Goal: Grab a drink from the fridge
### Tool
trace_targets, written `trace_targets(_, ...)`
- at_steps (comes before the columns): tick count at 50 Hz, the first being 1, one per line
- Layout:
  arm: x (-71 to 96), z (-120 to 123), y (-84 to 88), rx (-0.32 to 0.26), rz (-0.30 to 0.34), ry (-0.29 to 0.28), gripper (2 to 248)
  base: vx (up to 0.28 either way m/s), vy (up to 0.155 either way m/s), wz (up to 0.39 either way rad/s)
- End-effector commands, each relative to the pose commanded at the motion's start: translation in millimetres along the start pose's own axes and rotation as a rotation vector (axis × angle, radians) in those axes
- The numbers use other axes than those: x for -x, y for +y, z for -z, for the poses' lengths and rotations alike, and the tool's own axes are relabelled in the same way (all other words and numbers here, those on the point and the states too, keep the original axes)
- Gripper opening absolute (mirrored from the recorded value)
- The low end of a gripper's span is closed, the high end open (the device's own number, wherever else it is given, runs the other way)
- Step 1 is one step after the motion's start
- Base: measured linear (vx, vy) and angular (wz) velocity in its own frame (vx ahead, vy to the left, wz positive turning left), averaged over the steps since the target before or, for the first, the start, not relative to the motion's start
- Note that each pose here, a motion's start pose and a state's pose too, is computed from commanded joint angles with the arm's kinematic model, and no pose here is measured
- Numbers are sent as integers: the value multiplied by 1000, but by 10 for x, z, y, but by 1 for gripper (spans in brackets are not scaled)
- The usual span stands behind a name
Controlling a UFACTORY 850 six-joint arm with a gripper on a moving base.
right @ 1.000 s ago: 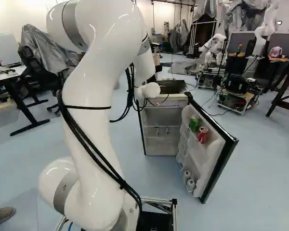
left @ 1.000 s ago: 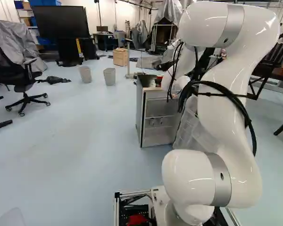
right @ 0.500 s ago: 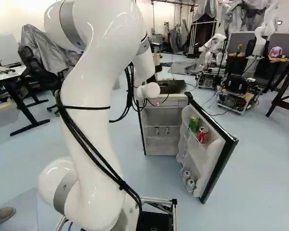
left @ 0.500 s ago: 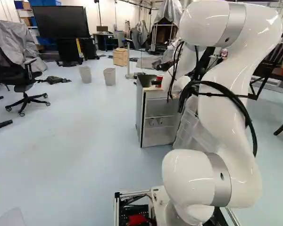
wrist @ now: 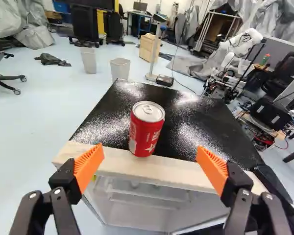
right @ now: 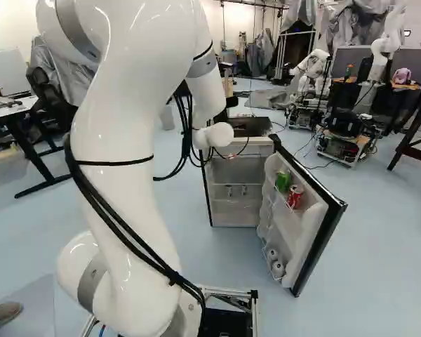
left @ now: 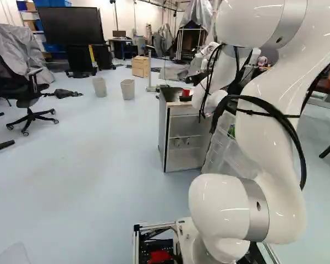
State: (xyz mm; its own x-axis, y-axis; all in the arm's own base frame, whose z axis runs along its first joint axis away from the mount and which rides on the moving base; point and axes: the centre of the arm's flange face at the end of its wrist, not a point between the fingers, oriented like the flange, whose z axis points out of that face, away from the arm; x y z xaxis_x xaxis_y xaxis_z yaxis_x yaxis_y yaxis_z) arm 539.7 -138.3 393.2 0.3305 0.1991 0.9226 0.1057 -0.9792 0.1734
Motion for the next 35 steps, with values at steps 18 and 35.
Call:
trace_targets(18, -13, 292, 229, 56, -13, 6, 247, 0, 0, 0)
trace_targets(35, -73, 557, 471, 117, -22, 13, 247, 0, 0, 0)
